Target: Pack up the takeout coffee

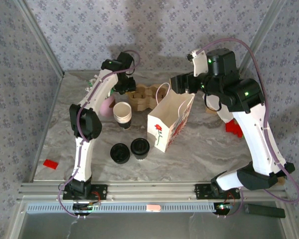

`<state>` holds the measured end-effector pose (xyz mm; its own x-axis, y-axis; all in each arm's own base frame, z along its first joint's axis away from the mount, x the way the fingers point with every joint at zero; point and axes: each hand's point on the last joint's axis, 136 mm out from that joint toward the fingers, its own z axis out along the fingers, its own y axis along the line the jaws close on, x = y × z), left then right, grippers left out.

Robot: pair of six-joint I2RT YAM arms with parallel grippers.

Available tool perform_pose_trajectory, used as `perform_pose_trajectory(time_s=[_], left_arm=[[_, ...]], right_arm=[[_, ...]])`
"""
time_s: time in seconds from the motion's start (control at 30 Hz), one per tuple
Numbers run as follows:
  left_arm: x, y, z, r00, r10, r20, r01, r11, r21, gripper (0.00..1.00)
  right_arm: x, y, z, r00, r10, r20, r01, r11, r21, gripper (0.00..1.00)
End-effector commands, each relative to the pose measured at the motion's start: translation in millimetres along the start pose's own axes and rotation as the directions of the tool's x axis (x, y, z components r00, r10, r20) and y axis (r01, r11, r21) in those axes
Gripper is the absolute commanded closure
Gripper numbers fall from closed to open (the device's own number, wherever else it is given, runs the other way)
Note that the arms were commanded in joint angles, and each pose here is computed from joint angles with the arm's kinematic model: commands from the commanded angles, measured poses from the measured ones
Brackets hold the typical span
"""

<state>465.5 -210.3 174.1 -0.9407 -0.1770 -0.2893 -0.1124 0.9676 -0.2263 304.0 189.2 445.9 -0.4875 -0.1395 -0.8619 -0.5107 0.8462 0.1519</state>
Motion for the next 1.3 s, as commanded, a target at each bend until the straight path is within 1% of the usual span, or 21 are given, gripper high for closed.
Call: perform_pose_trajectory(time_s=[0.0, 0.17, 0.4, 0.63, 1.03, 1.27], left_arm=[[-5.0, -6.9, -18.4, 0.999, -0.002, 0.033, 0.0, 0.999, 0.045, 0.69], [-7.2, -8.6, -24.6, 0.999, -0.002, 0.047, -0.001, 0.998, 0.055, 0.7], [-8.6, -9.9, -30.7, 0.998, -0.002, 0.056, -0.001, 0.998, 0.065, 0.75], [-11.1, -11.8, -40.4, 0.997, 0.001, 0.073, -0.006, 0.997, 0.075, 0.77], [-12.5, -12.5, -49.1, 0.996, 0.004, 0.087, -0.01, 0.997, 0.079, 0.9], [-13.9, -12.9, -53.5, 0.995, 0.007, 0.095, -0.015, 0.997, 0.081, 0.95]], right_arm=[[-2.6, 1.2, -3.3, 1.0, -0.01, 0.019, 0.01, 1.0, 0.004, 0.17], [-3.2, 2.5, -2.5, 1.0, -0.008, 0.021, 0.008, 1.0, -0.001, 0.17], [-3.9, 4.4, -2.3, 1.0, -0.005, 0.024, 0.005, 1.0, -0.005, 0.17], [-4.0, 7.3, -1.5, 1.0, -0.003, 0.024, 0.004, 1.0, -0.01, 0.17], [-6.3, 12.1, -3.7, 0.999, -0.011, 0.032, 0.011, 1.0, -0.012, 0.17], [-6.3, 13.9, -3.1, 0.999, -0.014, 0.031, 0.014, 1.0, -0.013, 0.17]])
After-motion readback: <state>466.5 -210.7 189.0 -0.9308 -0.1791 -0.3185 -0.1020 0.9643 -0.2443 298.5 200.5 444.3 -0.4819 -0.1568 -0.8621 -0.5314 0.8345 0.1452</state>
